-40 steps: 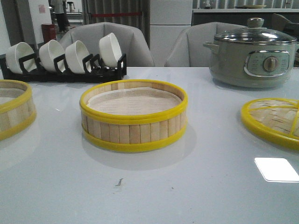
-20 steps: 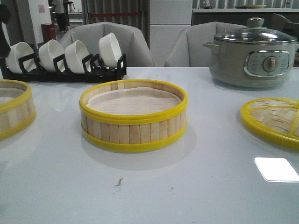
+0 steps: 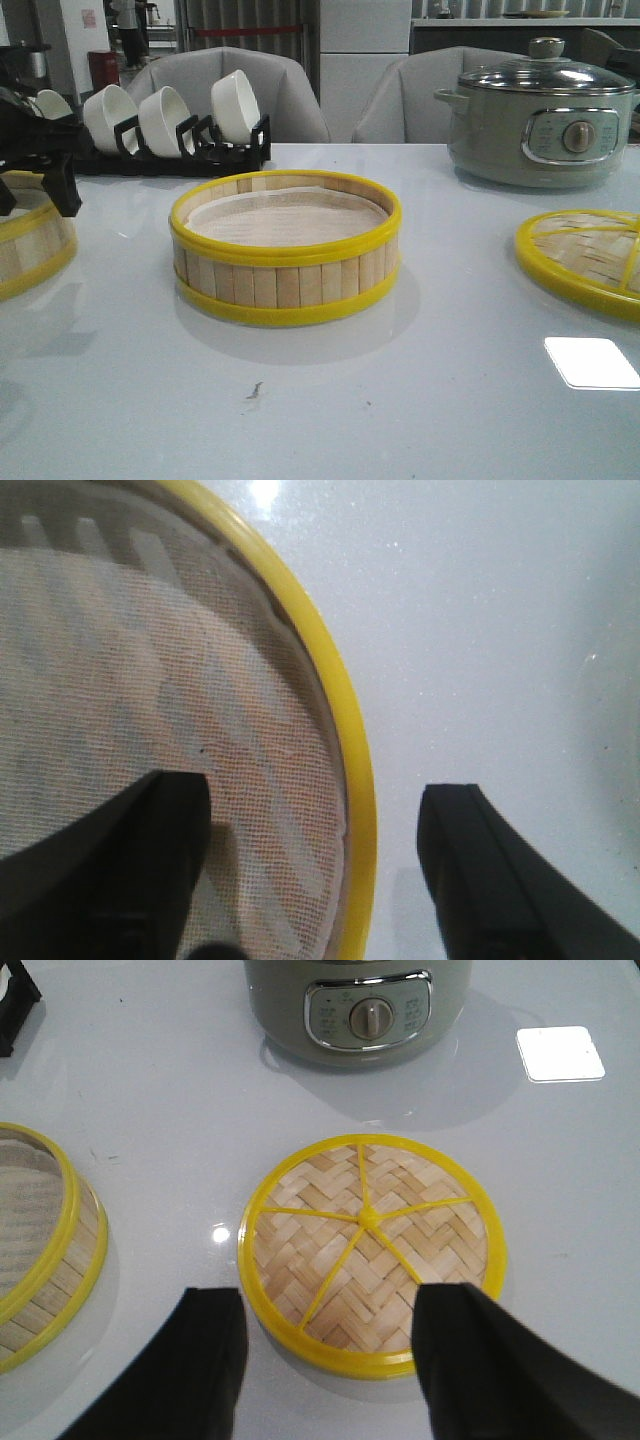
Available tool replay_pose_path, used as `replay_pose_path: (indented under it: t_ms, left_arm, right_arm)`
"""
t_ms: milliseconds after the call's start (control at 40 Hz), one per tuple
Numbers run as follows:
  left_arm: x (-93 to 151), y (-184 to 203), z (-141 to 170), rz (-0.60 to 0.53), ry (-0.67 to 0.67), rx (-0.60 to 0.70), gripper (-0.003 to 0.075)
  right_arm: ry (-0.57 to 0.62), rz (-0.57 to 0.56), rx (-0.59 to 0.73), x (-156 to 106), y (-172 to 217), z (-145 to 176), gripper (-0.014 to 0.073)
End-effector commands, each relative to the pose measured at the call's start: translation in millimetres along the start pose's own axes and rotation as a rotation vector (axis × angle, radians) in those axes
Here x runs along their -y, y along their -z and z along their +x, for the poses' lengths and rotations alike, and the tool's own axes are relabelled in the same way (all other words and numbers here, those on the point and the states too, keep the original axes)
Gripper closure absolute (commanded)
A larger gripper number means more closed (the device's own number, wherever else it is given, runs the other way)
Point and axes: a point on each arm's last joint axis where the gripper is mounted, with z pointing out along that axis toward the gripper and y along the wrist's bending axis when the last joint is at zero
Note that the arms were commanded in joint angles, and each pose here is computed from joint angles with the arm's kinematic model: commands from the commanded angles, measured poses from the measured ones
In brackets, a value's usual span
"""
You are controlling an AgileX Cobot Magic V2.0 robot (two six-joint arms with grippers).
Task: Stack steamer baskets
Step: 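Reach the left gripper to the edge basket and grasp its yellow rim, then lift the basket with the left gripper and carry it over the centre basket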
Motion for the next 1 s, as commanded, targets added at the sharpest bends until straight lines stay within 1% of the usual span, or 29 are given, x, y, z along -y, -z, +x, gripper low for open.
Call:
replay_pose_path:
  t_ms: [0, 125, 200, 275, 350, 450, 475, 525, 600, 751, 926, 976]
  left_arm:
    - [7, 21, -15, 0.017, 0.002, 0.102, 0.0216]
    - [8, 18, -15, 0.018, 0.0, 0.092, 0.0221]
    - [8, 18, -14, 0.018, 0.0, 0.09, 0.0259]
    - [7, 18, -14, 0.015, -0.003, 0.082, 0.0341]
    - [7, 18, -13, 0.015, -0.003, 0.078, 0.0447]
    - [7, 18, -13, 0.015, -0.003, 0.078, 0.0633]
    - [7, 18, -13, 0.015, -0.003, 0.075, 0.0645]
    - [8, 19, -13, 0.016, -0.004, 0.068, 0.0619]
    - [11, 24, -17, 0.021, -0.011, 0.076, 0.0631]
    - [32, 46, -37, 0.05, -0.055, 0.109, 0.0632]
    - [79, 85, -60, 0.112, -0.152, 0.178, 0.0632]
    - [98, 99, -64, 0.139, -0.189, 0.207, 0.0632]
  right_arm:
    - [0.008, -0.012, 0.123, -2, 9, -18, 0.0111]
    - [0.008, -0.012, 0.123, -2, 9, -18, 0.0111]
    - [0.008, -0.012, 0.123, -2, 9, -18, 0.0111]
    - [0.008, -0.012, 0.123, -2, 9, -18, 0.0111]
    - [0.008, -0.012, 0.123, -2, 9, -18, 0.0111]
    - [0.008, -0.012, 0.123, -2, 9, -18, 0.0111]
    - [0.008, -0.012, 0.123, -2, 9, -18, 0.0111]
    - [0.008, -0.012, 0.123, -2, 9, -18, 0.0111]
    - [0.008, -0.012, 0.123, -2, 9, -18, 0.0111]
    - [0.008, -0.012, 0.123, -2, 9, -18, 0.0111]
    - [0.008, -0.012, 0.123, -2, 9, -18, 0.0111]
    - [0.008, -0.012, 0.123, -2, 9, -18, 0.0111]
